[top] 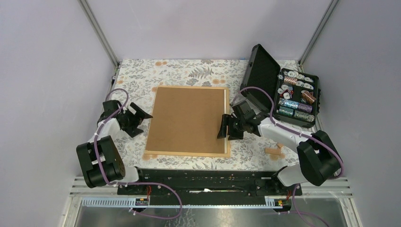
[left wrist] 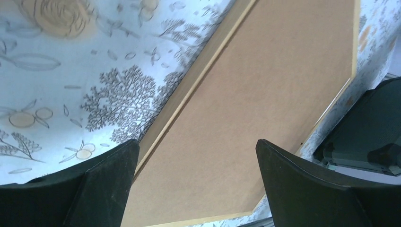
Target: Put the photo into the frame
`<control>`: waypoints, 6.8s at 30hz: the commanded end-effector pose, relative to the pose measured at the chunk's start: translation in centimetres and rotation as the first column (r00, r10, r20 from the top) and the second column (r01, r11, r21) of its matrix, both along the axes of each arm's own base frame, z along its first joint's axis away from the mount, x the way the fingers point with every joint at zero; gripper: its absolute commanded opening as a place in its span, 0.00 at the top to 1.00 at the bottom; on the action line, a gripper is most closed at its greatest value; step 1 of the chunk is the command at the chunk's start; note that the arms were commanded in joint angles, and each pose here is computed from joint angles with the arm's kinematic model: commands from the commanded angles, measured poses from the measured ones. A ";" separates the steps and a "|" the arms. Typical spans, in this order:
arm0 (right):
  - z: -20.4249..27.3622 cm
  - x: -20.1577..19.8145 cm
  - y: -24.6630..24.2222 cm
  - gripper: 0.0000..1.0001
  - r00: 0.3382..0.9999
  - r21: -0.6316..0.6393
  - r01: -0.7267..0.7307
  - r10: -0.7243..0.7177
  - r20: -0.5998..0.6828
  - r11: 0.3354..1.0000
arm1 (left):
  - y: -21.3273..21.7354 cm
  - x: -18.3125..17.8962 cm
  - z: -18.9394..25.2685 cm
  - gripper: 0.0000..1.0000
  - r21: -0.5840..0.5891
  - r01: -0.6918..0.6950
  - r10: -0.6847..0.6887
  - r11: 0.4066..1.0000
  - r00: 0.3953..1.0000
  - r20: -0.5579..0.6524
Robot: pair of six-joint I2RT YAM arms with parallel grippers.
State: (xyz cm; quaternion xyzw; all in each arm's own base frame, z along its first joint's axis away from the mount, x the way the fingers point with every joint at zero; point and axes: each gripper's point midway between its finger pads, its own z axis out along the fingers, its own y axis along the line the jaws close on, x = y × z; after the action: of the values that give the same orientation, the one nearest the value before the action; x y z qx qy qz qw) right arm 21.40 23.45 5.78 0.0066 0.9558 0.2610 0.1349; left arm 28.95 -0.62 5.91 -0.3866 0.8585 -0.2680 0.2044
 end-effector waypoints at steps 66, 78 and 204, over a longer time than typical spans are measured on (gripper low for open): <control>0.7 4.3 -0.4 0.57 0.995 0.054 -0.024 0.018 0.100 0.998 | -4.3 6.3 1.1 0.01 0.112 0.269 -0.284 0.957 0.945 0.162; -3.5 3.9 -0.3 0.61 1.000 0.024 -0.015 0.014 0.013 1.000 | -4.5 6.1 0.5 0.01 0.102 0.281 -0.294 0.954 0.944 0.148; -5.7 3.9 -3.1 0.62 0.993 0.057 0.111 -0.113 0.032 0.992 | -11.7 1.4 -0.9 0.01 -0.196 0.411 -0.388 0.890 0.910 0.147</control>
State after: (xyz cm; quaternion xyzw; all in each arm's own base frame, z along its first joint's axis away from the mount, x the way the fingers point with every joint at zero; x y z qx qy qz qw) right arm 25.60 19.17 1.43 0.0655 0.9455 0.2620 0.1820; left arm 35.23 -7.39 6.37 -0.2027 0.8751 -0.3517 0.2636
